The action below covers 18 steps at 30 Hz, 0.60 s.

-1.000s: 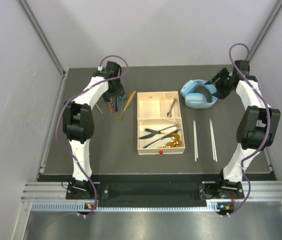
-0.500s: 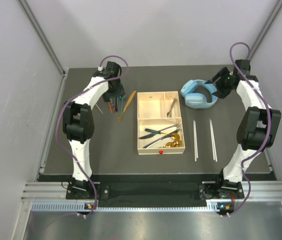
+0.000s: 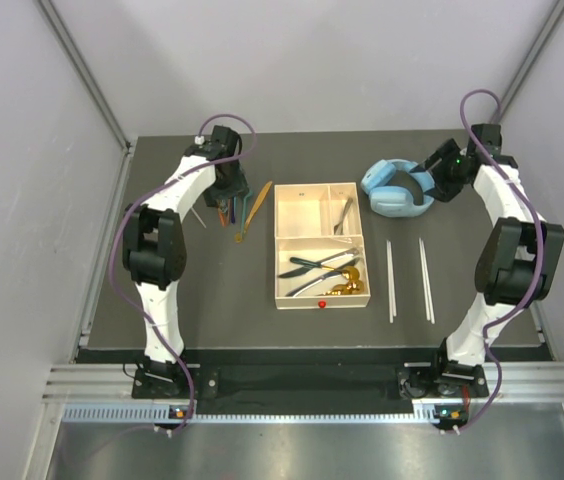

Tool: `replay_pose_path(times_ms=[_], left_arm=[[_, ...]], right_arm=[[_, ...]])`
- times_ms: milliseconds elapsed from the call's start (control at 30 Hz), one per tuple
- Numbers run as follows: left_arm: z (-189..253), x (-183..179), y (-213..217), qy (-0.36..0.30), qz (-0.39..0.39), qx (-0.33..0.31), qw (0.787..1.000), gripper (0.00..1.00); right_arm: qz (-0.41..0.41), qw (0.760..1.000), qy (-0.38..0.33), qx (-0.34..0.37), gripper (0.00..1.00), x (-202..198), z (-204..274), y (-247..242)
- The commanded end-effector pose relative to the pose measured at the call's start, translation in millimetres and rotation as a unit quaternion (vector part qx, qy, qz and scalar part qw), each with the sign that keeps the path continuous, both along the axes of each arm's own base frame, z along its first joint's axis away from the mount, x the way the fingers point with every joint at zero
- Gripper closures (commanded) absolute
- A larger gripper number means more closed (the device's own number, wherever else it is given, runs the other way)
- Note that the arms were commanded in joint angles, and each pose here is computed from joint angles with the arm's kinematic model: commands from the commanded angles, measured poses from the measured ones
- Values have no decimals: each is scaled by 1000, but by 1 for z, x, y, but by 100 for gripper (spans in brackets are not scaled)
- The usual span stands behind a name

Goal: Sort the eating utensils into containers
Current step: Adjust the storage box at the center of the board.

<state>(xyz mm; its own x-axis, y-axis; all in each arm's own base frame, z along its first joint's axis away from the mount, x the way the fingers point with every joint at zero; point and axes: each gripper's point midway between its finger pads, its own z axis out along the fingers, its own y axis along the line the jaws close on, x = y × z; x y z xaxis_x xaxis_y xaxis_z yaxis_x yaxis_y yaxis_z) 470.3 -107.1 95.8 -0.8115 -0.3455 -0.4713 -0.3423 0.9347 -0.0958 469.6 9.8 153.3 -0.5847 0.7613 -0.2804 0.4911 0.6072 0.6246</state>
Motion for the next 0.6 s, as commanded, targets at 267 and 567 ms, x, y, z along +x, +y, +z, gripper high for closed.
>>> replay_pose_path(times_ms=[267,567], left_arm=[[32,4,0,-44,9,-6,999,27],[32,8,-3,-48,13,-16,999,27]], right_arm=[[-6,999,-50,-12,29,1,35,-9],[-6,998,-54,-12,30,2,38,-9]])
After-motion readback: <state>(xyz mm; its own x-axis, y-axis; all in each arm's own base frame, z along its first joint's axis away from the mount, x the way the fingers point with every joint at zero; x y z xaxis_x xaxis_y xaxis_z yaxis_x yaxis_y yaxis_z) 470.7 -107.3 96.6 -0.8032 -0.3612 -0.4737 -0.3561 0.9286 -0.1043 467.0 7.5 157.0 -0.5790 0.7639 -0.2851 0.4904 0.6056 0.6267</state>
